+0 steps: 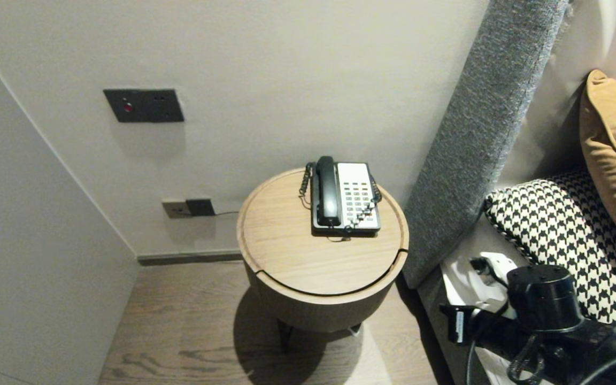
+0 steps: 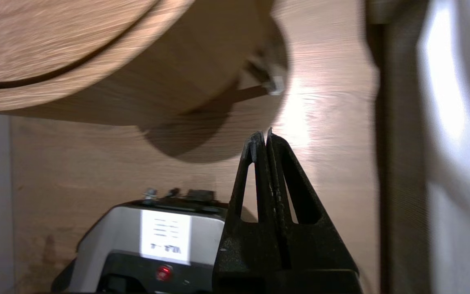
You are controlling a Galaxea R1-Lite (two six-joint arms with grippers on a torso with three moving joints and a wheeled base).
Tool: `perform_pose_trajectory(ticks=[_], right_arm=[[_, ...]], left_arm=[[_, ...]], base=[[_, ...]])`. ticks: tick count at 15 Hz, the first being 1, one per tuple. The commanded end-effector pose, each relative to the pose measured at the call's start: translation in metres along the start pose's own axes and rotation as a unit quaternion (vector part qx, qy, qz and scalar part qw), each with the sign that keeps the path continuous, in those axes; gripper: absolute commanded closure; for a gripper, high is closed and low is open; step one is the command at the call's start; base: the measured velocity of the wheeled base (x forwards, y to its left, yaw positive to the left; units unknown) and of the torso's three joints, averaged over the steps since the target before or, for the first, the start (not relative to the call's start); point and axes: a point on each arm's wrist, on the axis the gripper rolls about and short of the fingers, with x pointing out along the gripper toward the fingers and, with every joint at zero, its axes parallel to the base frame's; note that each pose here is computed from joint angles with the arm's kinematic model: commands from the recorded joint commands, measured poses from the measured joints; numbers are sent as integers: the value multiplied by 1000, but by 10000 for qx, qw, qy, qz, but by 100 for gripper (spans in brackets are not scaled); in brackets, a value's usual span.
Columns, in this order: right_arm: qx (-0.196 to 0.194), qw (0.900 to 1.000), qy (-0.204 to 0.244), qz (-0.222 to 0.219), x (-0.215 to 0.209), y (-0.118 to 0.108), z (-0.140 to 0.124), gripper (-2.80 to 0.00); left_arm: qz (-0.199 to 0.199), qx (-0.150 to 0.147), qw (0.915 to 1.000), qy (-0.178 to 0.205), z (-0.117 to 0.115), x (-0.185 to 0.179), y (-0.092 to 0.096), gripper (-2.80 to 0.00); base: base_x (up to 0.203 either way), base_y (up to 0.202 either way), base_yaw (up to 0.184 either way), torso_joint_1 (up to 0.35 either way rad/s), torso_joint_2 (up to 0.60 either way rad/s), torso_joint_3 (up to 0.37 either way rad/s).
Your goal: Close the nightstand drawer, then open the nightstand drawer
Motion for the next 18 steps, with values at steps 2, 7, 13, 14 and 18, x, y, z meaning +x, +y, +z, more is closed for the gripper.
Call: perform_pose_trajectory(ticks=[2, 7, 13, 14, 18], right_arm=[[152, 9979, -621, -130, -53, -23, 19, 0], [-70, 9926, -1139, -412, -147, -46, 0, 0], [-524, 9856, -1390, -805, -189, -51, -89, 0], [-598, 9844, -1462, -777, -190, -51, -95, 0], [-780, 9742, -1987, -729, -198, -51, -106, 0]], left_arm=[[-4, -2, 10000, -1, 0, 0, 0, 0], [4, -2, 10000, -1, 0, 0, 0, 0], [-4, -2, 10000, -1, 0, 0, 0, 0], [-1, -2, 10000, 5, 0, 0, 0, 0], [-4, -2, 10000, -1, 0, 0, 0, 0]], base=[[0, 0, 0, 0, 0, 0], [0, 0, 0, 0, 0, 0], [0, 0, 0, 0, 0, 0], [0, 0, 0, 0, 0, 0], [0, 0, 0, 0, 0, 0]])
